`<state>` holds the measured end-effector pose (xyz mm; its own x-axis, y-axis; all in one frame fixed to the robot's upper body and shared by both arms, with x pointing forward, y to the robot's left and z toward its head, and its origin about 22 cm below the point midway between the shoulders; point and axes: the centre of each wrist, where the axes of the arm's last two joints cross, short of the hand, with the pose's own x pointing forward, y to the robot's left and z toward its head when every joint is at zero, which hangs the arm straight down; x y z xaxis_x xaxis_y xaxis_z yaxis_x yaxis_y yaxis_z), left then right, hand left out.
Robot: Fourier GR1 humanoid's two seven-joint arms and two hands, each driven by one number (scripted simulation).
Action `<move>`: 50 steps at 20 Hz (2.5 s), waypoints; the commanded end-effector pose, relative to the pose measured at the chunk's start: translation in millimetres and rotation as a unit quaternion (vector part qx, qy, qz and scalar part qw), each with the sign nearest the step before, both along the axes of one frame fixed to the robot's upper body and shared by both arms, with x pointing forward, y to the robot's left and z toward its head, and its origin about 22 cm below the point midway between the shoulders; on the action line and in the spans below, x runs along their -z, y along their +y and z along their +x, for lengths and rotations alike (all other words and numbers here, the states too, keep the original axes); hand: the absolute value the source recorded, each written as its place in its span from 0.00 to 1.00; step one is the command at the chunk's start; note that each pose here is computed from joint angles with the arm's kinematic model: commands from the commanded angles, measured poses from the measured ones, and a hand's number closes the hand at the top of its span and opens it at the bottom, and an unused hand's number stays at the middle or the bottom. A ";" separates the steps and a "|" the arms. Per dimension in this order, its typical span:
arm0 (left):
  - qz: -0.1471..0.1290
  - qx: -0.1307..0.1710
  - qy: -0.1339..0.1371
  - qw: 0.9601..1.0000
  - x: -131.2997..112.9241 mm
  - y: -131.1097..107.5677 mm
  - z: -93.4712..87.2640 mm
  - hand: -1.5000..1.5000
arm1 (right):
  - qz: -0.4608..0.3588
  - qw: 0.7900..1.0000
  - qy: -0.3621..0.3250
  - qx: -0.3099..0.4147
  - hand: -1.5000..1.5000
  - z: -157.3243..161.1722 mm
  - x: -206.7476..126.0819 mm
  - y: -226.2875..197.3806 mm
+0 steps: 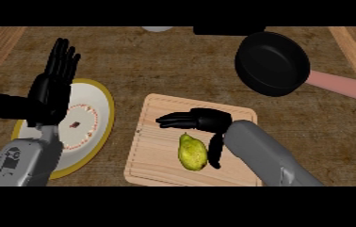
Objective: Pick the pear from the cutting board and place it in the pot
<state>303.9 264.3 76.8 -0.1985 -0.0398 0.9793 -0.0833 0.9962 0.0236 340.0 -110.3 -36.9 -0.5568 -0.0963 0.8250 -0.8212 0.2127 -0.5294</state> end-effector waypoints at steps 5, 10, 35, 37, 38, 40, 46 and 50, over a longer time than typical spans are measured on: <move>-0.004 0.007 0.005 1.000 5.1 2.5 -0.8 0.50 | 0.125 0.989 -0.002 -0.075 1.00 -24.2 8.8 24.9; -0.003 -0.010 0.003 1.000 -9.4 -5.4 9.7 0.50 | 0.134 0.987 -0.020 -0.085 1.00 -34.1 2.2 37.2; 0.012 -0.021 0.034 0.999 10.8 14.0 -3.1 0.50 | -0.178 0.739 -0.230 0.608 1.00 36.3 -161.8 129.5; 0.004 -0.029 0.027 0.999 3.0 19.2 -1.8 0.50 | -0.160 0.697 -0.240 0.657 1.00 38.2 -184.4 139.1; 0.003 -0.028 0.020 0.999 3.0 15.0 -1.1 0.50 | -0.151 0.677 -0.245 0.678 1.00 37.6 -190.7 142.8; 0.000 -0.036 0.020 0.999 2.8 21.2 -1.2 0.50 | -0.135 0.642 -0.251 0.712 1.00 33.5 -202.7 150.9; 0.001 -0.031 0.017 0.999 8.6 5.0 -5.5 0.50 | -0.127 0.554 -0.265 0.779 1.00 35.9 -248.1 126.2; 0.002 -0.036 0.020 0.999 2.1 28.0 3.4 0.50 | -0.163 0.536 -0.261 0.787 1.00 30.7 -269.8 93.1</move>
